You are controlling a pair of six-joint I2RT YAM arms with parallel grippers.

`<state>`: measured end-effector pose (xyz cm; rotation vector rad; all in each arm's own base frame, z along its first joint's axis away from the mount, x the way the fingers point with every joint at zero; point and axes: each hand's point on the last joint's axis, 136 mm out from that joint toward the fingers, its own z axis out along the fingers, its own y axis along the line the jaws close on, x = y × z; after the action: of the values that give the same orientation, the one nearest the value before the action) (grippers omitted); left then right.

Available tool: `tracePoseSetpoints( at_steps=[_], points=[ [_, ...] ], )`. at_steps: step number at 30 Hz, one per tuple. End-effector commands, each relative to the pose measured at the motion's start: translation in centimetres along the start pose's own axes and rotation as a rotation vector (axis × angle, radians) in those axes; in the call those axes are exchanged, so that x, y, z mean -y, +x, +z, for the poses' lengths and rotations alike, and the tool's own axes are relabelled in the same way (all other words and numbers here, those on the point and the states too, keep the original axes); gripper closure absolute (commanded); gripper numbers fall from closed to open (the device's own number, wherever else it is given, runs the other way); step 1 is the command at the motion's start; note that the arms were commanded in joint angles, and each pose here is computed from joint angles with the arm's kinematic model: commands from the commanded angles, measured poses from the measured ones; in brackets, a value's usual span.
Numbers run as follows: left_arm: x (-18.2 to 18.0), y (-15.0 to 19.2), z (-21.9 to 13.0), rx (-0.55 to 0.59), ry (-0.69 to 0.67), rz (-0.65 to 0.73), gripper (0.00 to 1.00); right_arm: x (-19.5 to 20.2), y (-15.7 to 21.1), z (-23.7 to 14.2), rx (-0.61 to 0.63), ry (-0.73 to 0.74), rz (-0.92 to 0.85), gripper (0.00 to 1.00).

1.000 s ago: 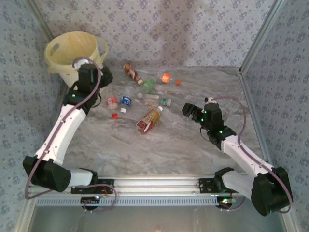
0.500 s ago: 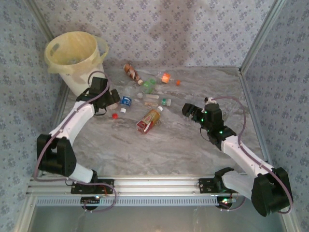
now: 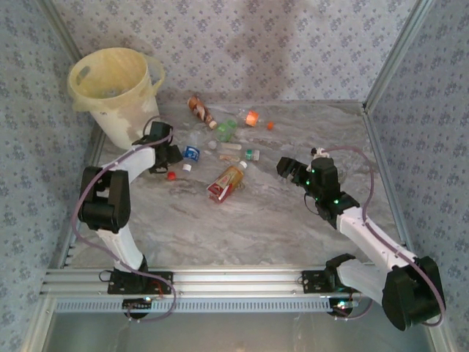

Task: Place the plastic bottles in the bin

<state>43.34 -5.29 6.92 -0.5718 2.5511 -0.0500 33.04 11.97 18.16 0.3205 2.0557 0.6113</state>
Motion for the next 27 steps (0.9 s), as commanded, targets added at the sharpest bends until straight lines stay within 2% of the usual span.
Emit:
tracePoseSetpoints(
  at_steps=[1, 6, 11, 15, 19, 20, 22, 24, 27],
  points=[
    [1.8, -1.3, 0.2, 0.029, 0.052, 0.038, 0.23, 0.9, 0.3, -0.4, 0.002, 0.032, -0.016, 0.0],
    [1.4, 0.2, 1.5, -0.018, 0.032, 0.054, 0.29, 0.9, 0.3, -0.4, 0.006, 0.033, -0.016, 0.0],
    [1.8, 2.0, 1.2, -0.038, 0.06, 0.067, 0.34, 1.0, 0.1, -0.5, 0.015, 0.038, -0.015, 0.0],
    [2.4, 4.2, -0.3, -0.069, 0.082, 0.095, 0.38, 1.0, 0.0, -0.6, 0.019, 0.042, -0.014, 0.0],
    [2.5, 6.4, -2.7, -0.095, 0.088, 0.103, 0.39, 1.3, 0.1, -0.7, 0.019, 0.05, -0.016, 0.0],
    [2.4, 6.5, -3.4, -0.095, 0.088, 0.1, 0.36, 1.4, 0.2, -0.6, 0.017, 0.053, -0.016, 0.0],
    [2.3, 6.2, -5.0, -0.08, 0.099, 0.089, 0.22, 1.4, 0.3, -0.6, 0.015, 0.055, -0.016, 0.0],
    [2.6, 5.0, -6.4, -0.053, 0.115, 0.112, 0.13, 1.5, 0.3, -0.6, 0.015, 0.057, -0.016, 0.0],
    [3.5, 3.4, -6.8, -0.053, 0.145, 0.21, 0.05, 1.4, 0.2, -0.5, 0.017, 0.052, -0.015, 0.0]
  ],
)
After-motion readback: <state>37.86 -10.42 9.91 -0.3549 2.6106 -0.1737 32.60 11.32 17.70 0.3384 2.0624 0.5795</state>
